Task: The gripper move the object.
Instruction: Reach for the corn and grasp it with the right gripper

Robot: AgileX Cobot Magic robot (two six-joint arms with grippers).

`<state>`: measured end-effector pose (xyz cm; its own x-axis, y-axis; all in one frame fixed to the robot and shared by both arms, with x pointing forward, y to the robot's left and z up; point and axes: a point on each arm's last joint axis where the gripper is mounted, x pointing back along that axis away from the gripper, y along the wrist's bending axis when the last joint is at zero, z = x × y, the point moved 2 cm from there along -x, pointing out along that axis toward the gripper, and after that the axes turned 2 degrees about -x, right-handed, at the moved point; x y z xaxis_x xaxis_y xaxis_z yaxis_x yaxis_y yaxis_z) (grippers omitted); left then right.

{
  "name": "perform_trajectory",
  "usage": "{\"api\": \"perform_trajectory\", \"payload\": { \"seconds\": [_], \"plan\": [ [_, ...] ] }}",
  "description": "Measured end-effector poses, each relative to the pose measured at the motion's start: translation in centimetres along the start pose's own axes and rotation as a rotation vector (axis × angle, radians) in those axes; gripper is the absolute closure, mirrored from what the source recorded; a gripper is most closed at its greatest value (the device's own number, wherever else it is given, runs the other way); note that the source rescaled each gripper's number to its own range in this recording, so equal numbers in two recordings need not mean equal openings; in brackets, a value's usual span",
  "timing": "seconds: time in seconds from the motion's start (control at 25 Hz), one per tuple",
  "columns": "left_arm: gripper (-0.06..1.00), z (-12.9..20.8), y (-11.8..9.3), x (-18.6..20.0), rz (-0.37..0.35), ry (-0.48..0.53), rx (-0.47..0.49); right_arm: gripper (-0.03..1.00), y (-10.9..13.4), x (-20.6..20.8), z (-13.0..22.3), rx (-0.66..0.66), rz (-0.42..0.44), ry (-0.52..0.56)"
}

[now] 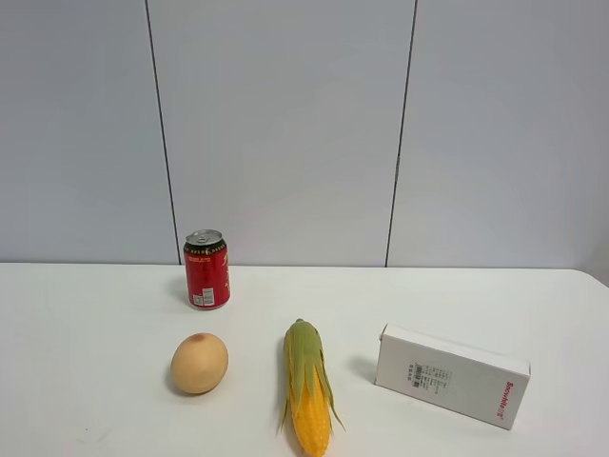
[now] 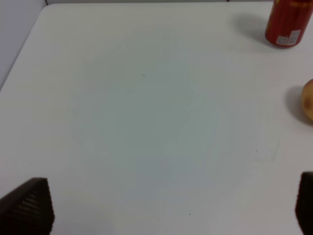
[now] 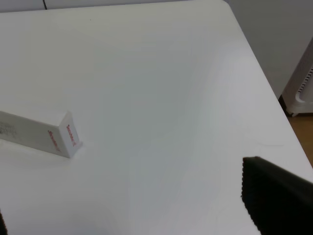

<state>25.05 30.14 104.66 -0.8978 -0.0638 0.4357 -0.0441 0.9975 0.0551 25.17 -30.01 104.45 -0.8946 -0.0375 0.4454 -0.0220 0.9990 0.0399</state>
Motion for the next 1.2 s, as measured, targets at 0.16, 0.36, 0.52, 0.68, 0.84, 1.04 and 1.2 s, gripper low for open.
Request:
{"api": "perform_trajectory", "payload": {
  "seconds": [0.16,0.36,0.52,0.68,0.84,1.04,1.2],
  "plan": [
    [-0.06,0.0,0.0,0.0,0.0,0.0,0.0,0.05,0.0,0.0,0.0,0.0,0.0,0.0],
    [-0.06,0.0,0.0,0.0,0.0,0.0,0.0,0.05,0.0,0.0,0.0,0.0,0.0,0.0],
    [-0.06,0.0,0.0,0.0,0.0,0.0,0.0,0.05,0.0,0.0,0.0,0.0,0.0,0.0],
    [-0.06,0.0,0.0,0.0,0.0,0.0,0.0,0.05,0.0,0.0,0.0,0.0,0.0,0.0],
    [-0.06,0.0,0.0,0.0,0.0,0.0,0.0,0.05,0.0,0.0,0.0,0.0,0.0,0.0],
    [-0.06,0.0,0.0,0.0,0.0,0.0,0.0,0.05,0.0,0.0,0.0,0.0,0.0,0.0],
    [-0.06,0.0,0.0,0.0,0.0,0.0,0.0,0.05,0.0,0.0,0.0,0.0,0.0,0.0]
  ]
}}
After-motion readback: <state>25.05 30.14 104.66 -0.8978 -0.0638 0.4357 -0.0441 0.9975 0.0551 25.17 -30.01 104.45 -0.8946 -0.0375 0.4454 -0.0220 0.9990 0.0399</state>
